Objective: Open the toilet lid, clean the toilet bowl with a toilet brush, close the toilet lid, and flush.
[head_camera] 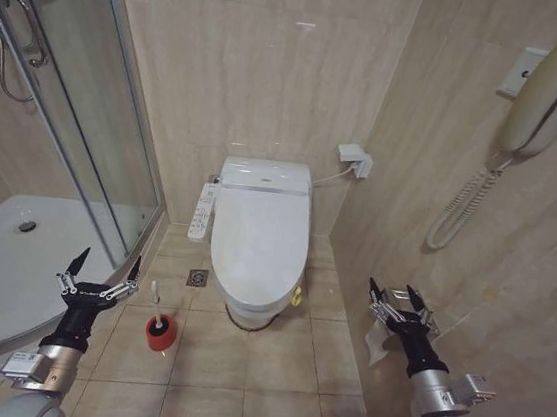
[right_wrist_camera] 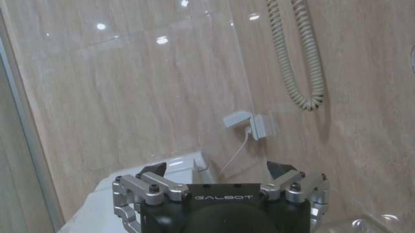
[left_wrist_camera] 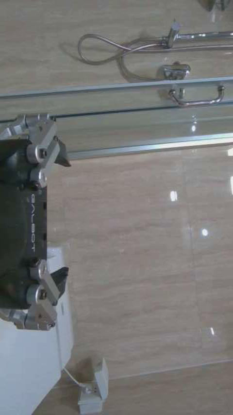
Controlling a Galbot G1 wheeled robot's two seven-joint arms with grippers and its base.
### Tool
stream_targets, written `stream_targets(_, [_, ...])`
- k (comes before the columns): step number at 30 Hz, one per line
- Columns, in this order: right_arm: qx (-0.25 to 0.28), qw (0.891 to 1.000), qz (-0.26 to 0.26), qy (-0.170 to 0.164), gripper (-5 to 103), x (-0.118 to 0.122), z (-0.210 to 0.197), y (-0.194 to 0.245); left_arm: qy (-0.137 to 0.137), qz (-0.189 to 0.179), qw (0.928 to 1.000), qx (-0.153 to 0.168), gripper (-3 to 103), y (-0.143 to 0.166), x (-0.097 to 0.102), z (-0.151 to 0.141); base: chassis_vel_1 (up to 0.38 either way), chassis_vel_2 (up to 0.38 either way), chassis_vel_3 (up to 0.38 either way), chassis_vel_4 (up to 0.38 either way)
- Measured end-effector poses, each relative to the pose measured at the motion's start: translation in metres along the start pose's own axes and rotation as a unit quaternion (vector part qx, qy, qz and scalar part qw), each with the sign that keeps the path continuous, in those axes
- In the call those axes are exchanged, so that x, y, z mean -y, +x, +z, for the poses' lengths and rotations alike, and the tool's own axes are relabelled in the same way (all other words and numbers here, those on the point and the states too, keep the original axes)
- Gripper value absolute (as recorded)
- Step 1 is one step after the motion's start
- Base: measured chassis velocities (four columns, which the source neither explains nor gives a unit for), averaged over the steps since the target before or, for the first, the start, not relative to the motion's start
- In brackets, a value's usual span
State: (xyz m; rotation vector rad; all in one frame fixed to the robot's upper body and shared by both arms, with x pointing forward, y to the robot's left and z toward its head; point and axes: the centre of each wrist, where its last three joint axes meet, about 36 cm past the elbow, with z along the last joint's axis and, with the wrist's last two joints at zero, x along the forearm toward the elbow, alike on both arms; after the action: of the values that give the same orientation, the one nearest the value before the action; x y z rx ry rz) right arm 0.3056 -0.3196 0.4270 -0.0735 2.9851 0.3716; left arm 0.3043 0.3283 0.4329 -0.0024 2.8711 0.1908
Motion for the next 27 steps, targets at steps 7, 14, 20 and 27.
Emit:
stream_targets(7, [0.0,1.0,0.0,0.0,100,0.0,0.0001,0.0001,0.0,0.0,1.0,0.0,100,0.0001,0.0,0.0,0.084,-0.078,-0.092,0.081])
stream_targets(14, [-0.001,1.0,0.0,0.0,100,0.0001,0.0002,0.0005,0.0,0.0,1.0,0.0,100,0.0002,0.0,0.0001,0.089,-0.098,-0.082,0.105])
stream_targets(20, [0.0,1.0,0.0,0.0,100,0.0,0.0002,0.0003,0.0,0.0,1.0,0.0,100,0.0,0.0,0.0,-0.026,0.013,0.021,-0.023])
stream_targets(27, [0.0,1.0,0.0,0.0,100,0.0,0.0001,0.0002,0.0,0.0,1.0,0.0,100,0.0001,0.0,0.0,-0.012,0.014,0.006,-0.011])
